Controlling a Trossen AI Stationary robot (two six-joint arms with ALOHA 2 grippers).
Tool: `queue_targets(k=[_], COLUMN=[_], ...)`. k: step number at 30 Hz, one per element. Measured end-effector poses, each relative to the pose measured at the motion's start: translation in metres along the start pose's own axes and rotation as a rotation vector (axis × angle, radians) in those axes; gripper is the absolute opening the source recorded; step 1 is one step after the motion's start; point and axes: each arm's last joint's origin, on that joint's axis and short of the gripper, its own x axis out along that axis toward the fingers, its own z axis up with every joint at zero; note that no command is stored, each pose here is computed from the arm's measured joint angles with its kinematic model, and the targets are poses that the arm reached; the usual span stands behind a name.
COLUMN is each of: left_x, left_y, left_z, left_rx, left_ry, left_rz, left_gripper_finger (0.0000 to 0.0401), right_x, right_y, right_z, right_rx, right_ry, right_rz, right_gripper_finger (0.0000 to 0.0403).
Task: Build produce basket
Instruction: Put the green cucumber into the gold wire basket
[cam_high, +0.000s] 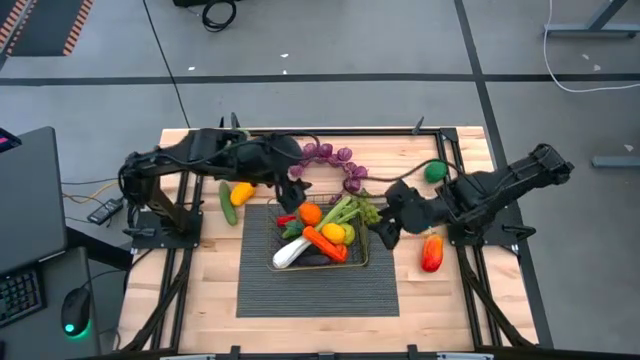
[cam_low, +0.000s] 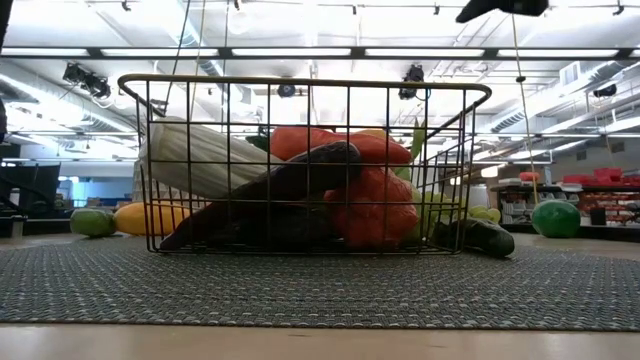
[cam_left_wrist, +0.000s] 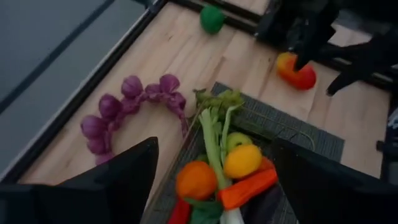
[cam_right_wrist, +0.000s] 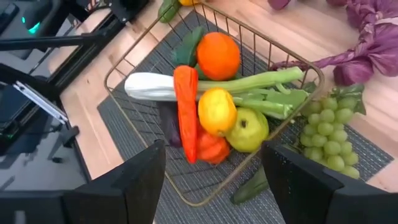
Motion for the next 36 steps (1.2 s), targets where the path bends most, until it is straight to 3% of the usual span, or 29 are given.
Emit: queue_targets(k=[5,10,17,24,27,32,36], left_x=[-0.016,-0.012,-0.034,-0.028,-0.019,-0.001,0.006], left_y=[0.016,0.027,0.061,0.086,0.090,0.099,0.104], left_z=[-0.007,-0.043,-0.094,-0.157,-0.172,-0.192,-0.200], left_rx=[0.049,0.003,-0.230,-0.499,-0.626,-0.741,-0.804], left_ry=[0.017,0.023,-0.136,-0.066,-0.004,0.125,0.209], left_rz=[0.031,0.004,-0.052,-0.020,0.044,0.217,0.321], left_gripper_finger=[0.0301,0.0289,0.0288,0.0288,0.0288,0.0288,0.0288], right_x=[0.007,0.009,0.013,0.015,0.017,0.021,0.023], right_y=[-0.005,-0.007,-0.013,-0.018,-0.022,-0.034,-0.044], right_z=[0.016,0.026,0.037,0.044,0.050,0.070,0.090], right_rx=[0.059,0.074,0.111,0.148,0.123,0.038,0.055], right_ry=[-0.018,-0.056,-0.073,-0.043,-0.061,-0.132,-0.170], right_rz=[0.016,0.038,0.029,0.052,0.036,0.020,0.090], right_gripper_finger=[0.0268,0.0268,0.0268,0.0268,0.0268,0.0268,0.0268])
